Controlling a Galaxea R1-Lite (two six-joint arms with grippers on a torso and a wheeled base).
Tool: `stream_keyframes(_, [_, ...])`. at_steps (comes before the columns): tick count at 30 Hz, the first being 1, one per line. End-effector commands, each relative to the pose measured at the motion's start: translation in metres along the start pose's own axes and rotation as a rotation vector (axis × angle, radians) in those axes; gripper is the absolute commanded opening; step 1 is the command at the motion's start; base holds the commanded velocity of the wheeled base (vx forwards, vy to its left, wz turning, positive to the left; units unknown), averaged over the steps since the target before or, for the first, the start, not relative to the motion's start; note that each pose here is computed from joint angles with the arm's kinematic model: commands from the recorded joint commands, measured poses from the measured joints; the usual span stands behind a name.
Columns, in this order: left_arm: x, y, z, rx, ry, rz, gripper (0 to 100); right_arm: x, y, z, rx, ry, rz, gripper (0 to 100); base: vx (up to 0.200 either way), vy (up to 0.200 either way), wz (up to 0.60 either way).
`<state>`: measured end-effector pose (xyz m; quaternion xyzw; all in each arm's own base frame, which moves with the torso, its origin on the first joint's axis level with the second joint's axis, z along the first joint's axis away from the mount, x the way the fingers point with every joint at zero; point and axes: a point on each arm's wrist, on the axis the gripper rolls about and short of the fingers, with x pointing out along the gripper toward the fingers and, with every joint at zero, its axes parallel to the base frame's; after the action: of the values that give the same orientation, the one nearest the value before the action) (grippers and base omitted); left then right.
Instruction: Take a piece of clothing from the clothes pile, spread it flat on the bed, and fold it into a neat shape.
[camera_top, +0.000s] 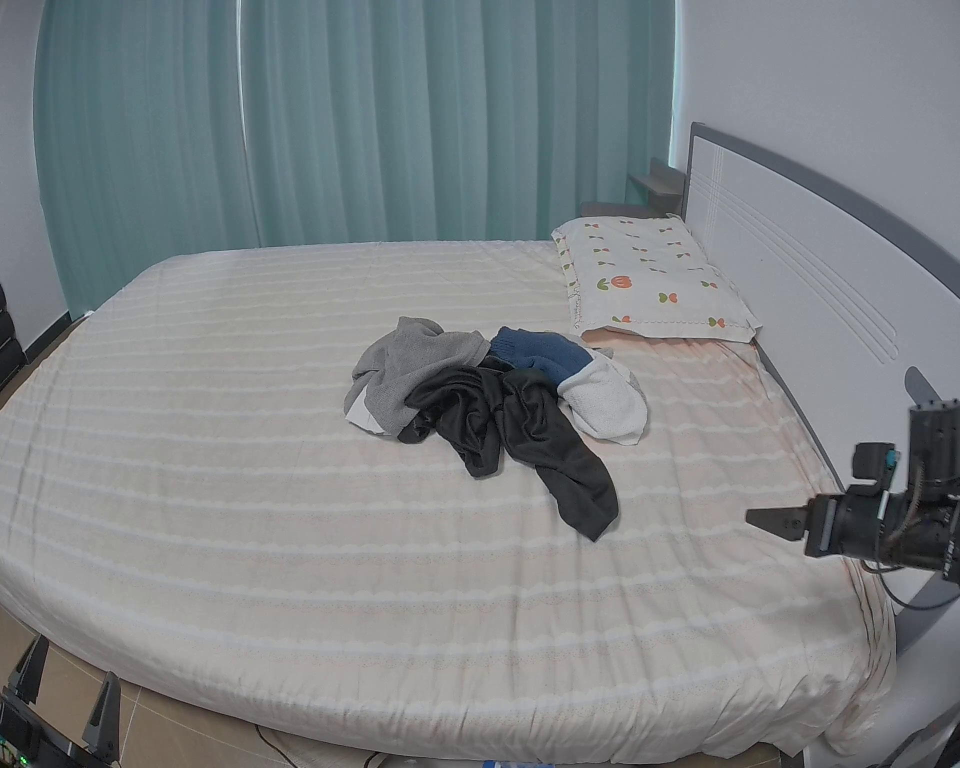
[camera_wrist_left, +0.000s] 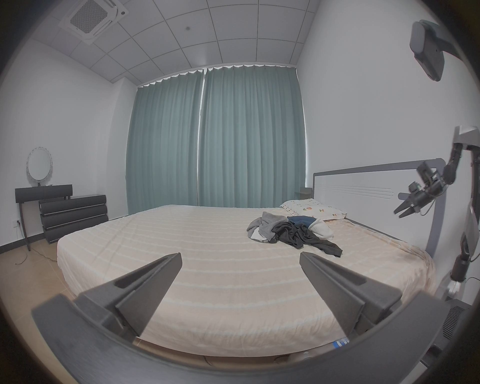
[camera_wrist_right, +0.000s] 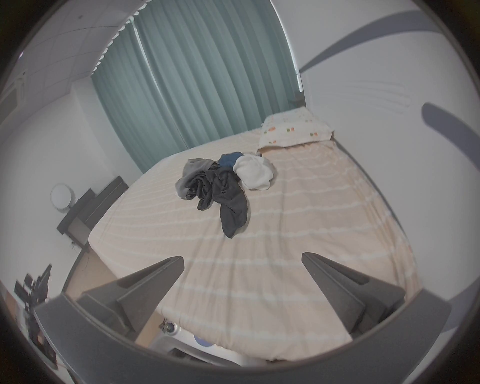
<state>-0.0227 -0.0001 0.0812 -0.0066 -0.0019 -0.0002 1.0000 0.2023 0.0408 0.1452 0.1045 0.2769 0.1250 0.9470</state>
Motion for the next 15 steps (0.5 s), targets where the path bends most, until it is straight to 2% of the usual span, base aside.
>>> stream_keyframes(1, [0.0,0.0,-0.005,-0.001,-0.002,0.0,100,0.161,0.01,0.003,0.147,0.126,-0.053,100,0.0,0.0,0.0])
stream_keyframes(11, [0.0,0.0,-0.005,-0.001,-0.002,0.0,100,0.254,0.011,-0.005,0.261,0.1,-0.133,100,0.0,0.0,0.0])
stream_keyframes(15, [0.0,0.0,-0.005,-0.001,-0.002,0.0,100,0.272,0.012,-0.01,0.267,0.095,-0.139,100,0.0,0.0,0.0])
